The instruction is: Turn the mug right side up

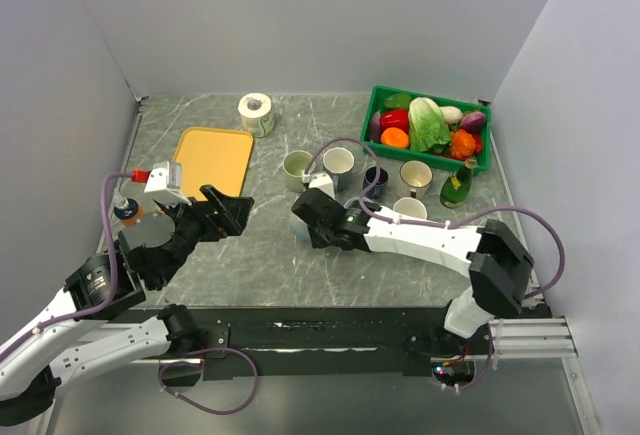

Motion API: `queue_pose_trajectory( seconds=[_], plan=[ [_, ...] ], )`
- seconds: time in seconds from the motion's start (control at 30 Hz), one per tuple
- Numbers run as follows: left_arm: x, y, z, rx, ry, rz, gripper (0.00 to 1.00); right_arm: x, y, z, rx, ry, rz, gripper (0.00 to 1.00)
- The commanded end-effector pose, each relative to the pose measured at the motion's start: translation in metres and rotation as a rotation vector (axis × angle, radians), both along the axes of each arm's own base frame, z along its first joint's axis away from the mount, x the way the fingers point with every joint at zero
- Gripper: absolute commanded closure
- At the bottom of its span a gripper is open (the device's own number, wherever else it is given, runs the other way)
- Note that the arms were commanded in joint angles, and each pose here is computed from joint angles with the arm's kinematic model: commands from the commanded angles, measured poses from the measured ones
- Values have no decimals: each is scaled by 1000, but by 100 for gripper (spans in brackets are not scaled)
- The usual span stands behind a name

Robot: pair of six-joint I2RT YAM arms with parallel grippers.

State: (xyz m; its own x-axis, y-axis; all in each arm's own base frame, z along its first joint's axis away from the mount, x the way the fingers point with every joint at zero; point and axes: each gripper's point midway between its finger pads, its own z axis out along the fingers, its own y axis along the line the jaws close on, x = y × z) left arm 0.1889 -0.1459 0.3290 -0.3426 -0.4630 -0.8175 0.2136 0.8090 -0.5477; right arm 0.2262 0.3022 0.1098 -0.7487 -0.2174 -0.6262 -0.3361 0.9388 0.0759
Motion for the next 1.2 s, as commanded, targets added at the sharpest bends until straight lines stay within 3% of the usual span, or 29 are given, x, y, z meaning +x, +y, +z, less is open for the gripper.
queue_pose_trajectory(
  seconds=[0.0, 0.7, 0.83, 0.93, 1.17],
  plan=[
    [-1, -2, 4, -5, -2, -9, 4, 32, 20, 30, 62, -126, -90, 100],
    [1, -7, -1, 8, 19, -12, 4, 36, 5, -23, -86, -87, -163, 100],
    [1, -8, -1, 16, 23, -15, 4, 35, 4, -23, -85, -84, -171, 53],
    [2, -9, 0, 24, 27, -17, 4, 35, 3, -17, -67, -93, -176, 29],
    [0, -20, 11, 32, 21, -73, 4, 26, 3, 21, 45, -125, -116, 10]
  ],
)
